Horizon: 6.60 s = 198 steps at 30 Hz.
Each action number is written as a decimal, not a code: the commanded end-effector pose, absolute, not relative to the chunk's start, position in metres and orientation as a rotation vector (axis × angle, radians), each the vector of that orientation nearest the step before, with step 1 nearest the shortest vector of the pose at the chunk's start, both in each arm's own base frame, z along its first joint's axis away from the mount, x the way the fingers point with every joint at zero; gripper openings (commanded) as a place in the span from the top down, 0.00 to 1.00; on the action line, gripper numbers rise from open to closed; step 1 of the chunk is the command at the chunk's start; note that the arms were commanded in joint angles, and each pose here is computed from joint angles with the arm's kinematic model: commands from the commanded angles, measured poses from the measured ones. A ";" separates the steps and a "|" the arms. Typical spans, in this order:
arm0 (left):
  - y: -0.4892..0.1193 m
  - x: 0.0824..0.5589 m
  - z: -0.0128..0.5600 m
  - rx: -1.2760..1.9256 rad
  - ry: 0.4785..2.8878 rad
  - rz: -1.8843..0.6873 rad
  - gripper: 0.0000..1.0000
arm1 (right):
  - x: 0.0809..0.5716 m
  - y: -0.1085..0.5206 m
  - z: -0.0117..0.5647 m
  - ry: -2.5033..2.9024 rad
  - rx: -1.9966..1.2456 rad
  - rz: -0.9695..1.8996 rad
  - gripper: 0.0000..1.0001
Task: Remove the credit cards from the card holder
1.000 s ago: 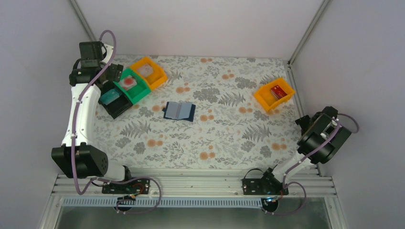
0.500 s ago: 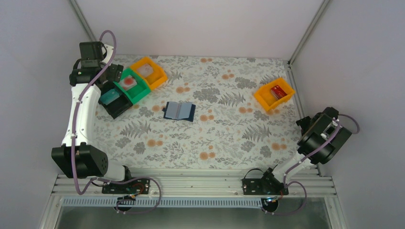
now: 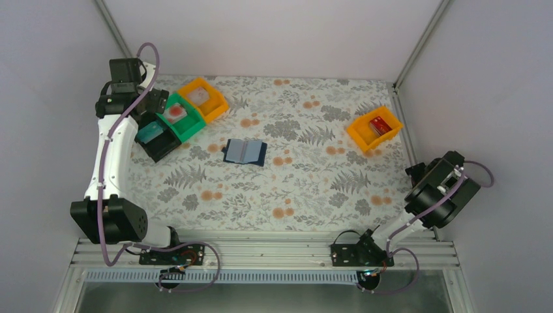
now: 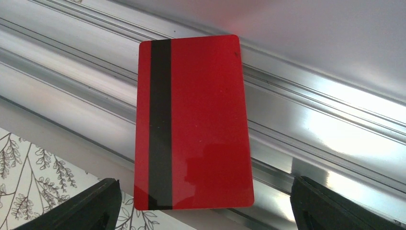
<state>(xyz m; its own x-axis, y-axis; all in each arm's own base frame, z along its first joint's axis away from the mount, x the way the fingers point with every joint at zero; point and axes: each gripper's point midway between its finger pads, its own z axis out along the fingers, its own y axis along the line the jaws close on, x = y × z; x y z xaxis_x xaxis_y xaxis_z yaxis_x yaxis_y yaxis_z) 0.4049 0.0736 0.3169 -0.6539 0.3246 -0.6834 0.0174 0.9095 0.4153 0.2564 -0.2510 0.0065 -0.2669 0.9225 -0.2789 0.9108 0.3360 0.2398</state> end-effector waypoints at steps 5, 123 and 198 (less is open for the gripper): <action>0.075 0.398 0.322 0.251 2.231 0.491 0.00 | 0.223 -0.307 0.010 1.994 1.846 -0.149 0.12; 0.078 0.398 0.327 0.262 2.223 0.526 0.00 | 0.242 -0.322 0.024 2.010 1.844 -0.192 0.42; 0.007 0.414 0.325 0.400 2.165 0.017 0.00 | 0.335 -0.164 0.132 2.087 1.347 0.212 0.42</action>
